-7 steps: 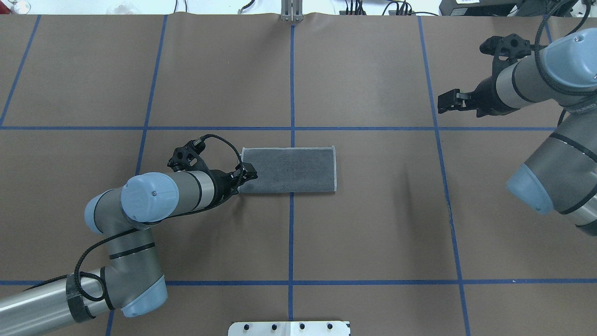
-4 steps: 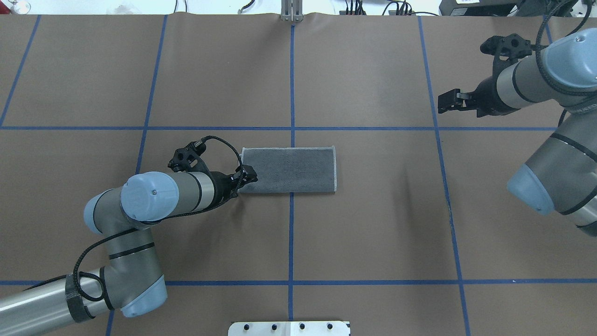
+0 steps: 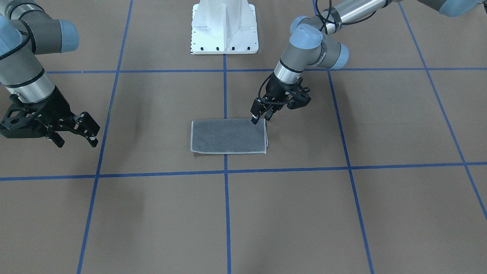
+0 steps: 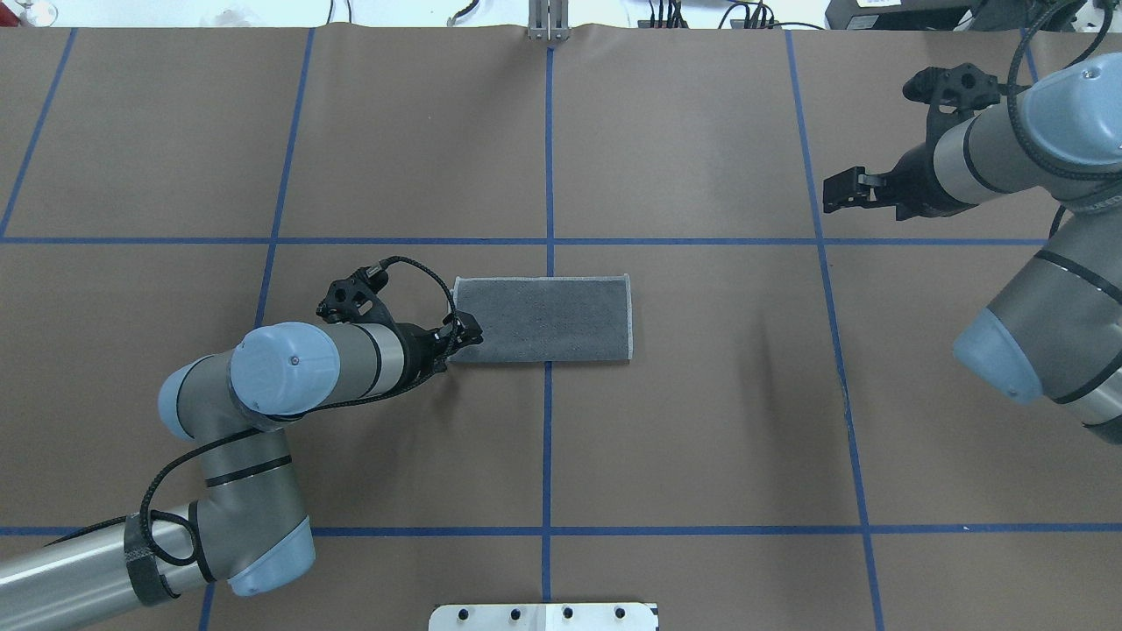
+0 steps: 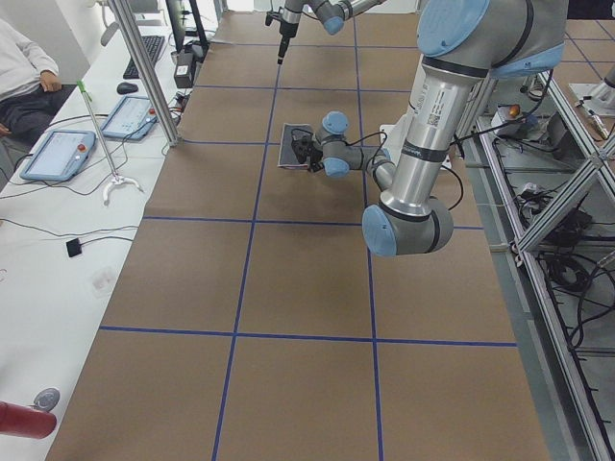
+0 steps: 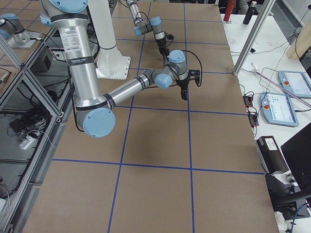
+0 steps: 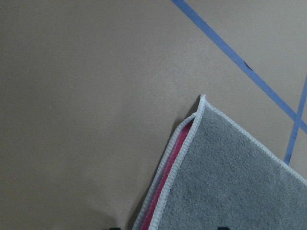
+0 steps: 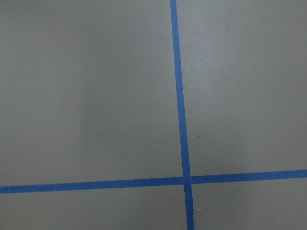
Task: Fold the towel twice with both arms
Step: 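Grasp the end of the folded towel with the left gripper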
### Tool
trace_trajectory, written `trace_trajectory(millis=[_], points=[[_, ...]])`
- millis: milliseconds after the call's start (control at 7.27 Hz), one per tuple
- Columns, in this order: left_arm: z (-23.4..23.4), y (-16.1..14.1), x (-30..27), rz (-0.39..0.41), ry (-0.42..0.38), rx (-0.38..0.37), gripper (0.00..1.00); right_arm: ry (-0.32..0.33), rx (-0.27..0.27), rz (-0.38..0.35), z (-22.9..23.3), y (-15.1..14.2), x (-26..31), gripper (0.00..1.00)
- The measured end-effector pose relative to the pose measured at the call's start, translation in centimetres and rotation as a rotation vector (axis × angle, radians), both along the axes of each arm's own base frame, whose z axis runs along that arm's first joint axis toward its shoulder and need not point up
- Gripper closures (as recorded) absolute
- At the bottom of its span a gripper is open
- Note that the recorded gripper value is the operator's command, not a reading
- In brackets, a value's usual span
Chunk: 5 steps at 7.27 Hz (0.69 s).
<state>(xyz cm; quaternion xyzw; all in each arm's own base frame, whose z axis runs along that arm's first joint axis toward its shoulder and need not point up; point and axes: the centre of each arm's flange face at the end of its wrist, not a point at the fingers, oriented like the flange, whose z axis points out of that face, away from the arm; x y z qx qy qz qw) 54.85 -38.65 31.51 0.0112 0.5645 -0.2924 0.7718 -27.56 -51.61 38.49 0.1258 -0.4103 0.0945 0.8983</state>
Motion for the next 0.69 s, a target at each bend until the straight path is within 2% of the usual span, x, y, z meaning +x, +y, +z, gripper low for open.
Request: trace_trajectory(millis=[138,275,688], points=[[0.04,-0.07,-0.01,-0.005,0.0,-0.003,0.58,0.0,0.0,0.0,-0.01,0.0,0.0,0.0],[0.09,-0.11,-0.04,-0.007,-0.001,-0.004,0.62,-0.001,0.001,0.0,-0.01,0.0,0.0,0.0],[-0.03,-0.29,-0.27,-0.01,0.002,0.0,0.62,-0.002,0.002,0.0,-0.07,-0.01,-0.01,0.0]])
